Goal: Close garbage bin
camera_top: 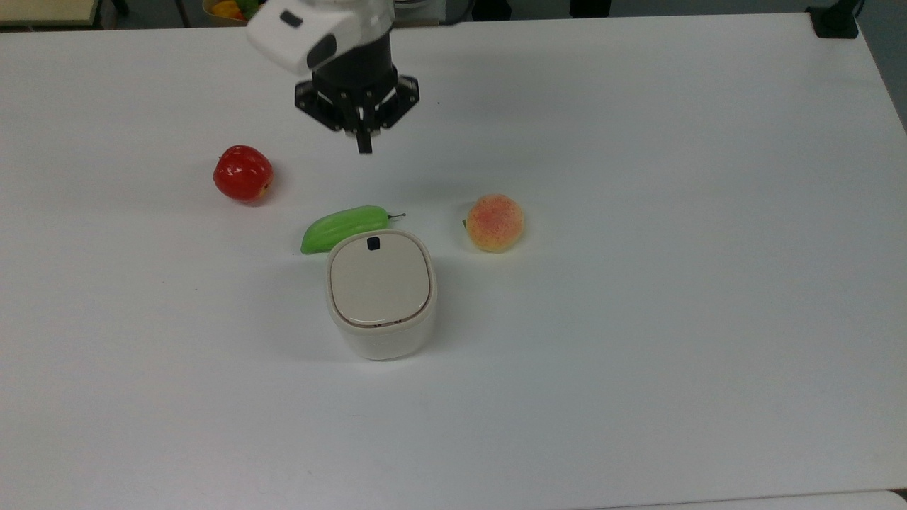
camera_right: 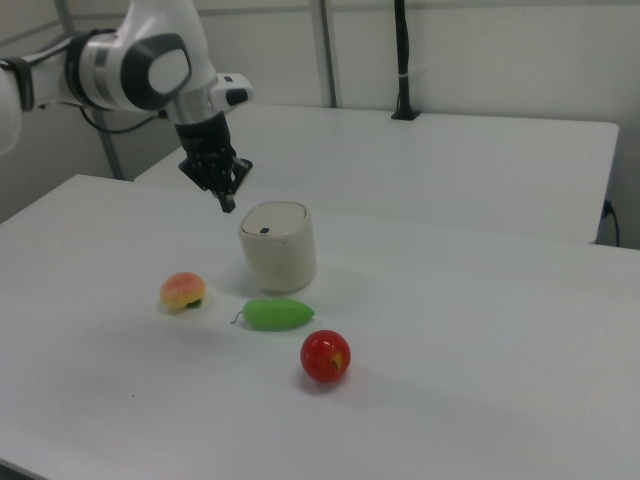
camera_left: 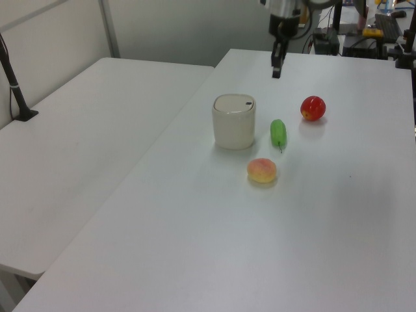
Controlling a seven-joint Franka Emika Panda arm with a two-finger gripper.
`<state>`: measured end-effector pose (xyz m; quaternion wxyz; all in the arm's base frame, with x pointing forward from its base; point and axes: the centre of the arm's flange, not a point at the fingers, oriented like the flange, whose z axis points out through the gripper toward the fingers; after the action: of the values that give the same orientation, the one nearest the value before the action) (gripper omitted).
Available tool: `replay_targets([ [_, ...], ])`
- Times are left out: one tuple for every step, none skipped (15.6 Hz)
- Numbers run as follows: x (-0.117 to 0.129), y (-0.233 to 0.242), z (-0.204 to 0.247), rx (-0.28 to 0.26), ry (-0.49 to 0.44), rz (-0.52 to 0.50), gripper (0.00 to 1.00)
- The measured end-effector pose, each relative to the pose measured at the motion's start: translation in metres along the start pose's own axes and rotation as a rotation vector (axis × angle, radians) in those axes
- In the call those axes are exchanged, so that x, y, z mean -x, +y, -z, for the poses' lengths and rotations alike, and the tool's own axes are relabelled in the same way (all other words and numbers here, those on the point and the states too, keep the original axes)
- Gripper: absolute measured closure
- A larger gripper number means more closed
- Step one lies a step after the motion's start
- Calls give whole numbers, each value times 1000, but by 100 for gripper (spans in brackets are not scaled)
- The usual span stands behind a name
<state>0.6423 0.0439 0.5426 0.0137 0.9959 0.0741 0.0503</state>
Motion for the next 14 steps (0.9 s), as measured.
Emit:
replay_targets([
  [7,0,11,8,-16,-11,99],
  [15,0,22,14,-34,-14,99],
  [24,-1,33,19,-52,-15,99],
  [32,-1,42,23,-66,-17,99],
  [40,-2,50,25,-82,-19,99],
  [49,-2,56,25,-97,-20,99],
  [56,-3,61,25,-109,-22,99],
  [62,-3,64,27,-119,-25,99],
  [68,-3,67,28,-128,-28,99],
  [72,-3,68,29,-133,-32,99],
  [75,-2,69,30,-135,-35,99],
  [77,0,71,32,-135,-39,98],
  [79,3,72,34,-134,-45,97],
  [80,7,74,35,-131,-53,91],
])
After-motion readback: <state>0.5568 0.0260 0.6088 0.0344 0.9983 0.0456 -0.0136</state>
